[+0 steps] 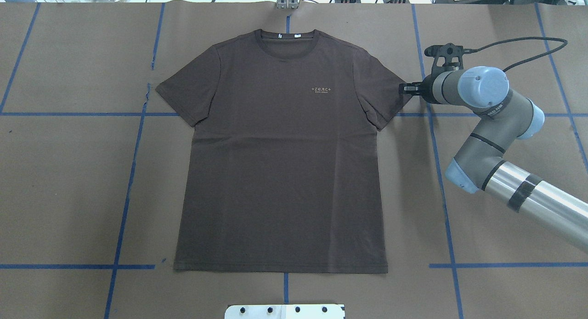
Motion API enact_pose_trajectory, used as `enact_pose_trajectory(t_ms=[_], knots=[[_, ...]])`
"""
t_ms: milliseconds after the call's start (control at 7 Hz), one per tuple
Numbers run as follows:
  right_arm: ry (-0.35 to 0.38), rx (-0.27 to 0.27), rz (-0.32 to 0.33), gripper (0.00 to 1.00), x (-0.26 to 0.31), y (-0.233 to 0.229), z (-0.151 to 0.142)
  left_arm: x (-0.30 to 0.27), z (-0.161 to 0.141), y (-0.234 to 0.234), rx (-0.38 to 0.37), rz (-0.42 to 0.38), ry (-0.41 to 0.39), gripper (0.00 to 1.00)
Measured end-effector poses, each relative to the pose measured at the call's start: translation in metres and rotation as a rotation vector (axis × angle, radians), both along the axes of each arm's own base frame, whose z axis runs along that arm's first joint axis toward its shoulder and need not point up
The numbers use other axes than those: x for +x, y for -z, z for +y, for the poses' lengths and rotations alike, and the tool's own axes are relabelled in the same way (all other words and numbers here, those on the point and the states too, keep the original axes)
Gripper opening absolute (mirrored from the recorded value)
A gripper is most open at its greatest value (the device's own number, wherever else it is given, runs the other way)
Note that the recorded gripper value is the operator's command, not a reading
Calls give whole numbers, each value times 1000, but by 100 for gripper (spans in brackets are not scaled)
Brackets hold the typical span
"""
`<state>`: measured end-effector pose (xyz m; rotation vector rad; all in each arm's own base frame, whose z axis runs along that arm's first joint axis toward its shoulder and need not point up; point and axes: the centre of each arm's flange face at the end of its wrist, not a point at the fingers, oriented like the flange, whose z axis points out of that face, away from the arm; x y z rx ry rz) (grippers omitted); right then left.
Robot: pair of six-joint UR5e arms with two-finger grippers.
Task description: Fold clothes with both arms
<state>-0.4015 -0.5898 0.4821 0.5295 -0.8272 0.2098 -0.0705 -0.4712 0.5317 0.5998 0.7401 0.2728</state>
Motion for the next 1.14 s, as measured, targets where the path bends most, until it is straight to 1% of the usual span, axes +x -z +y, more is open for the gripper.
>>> enact_pose_trajectory(t_ms=[143, 429, 714, 857, 1000, 1143], knots=[[0, 0, -1, 0, 0, 0, 0, 0, 0, 0, 0, 0, 0, 100], [-1, 6, -10, 0, -3, 8, -2, 0, 1, 0, 0, 0, -1, 100], [-2, 3, -12, 0, -9, 29, -9, 0, 1, 1, 2, 0, -1, 100], [-9, -21, 10, 0, -16, 61, -16, 0, 1, 1, 3, 0, -1, 100], [-26, -54, 39, 0, -30, 102, -22, 0, 1, 1, 3, 0, -1, 100], [-52, -83, 60, 0, -52, 141, -23, 0, 1, 1, 2, 0, 0, 100]])
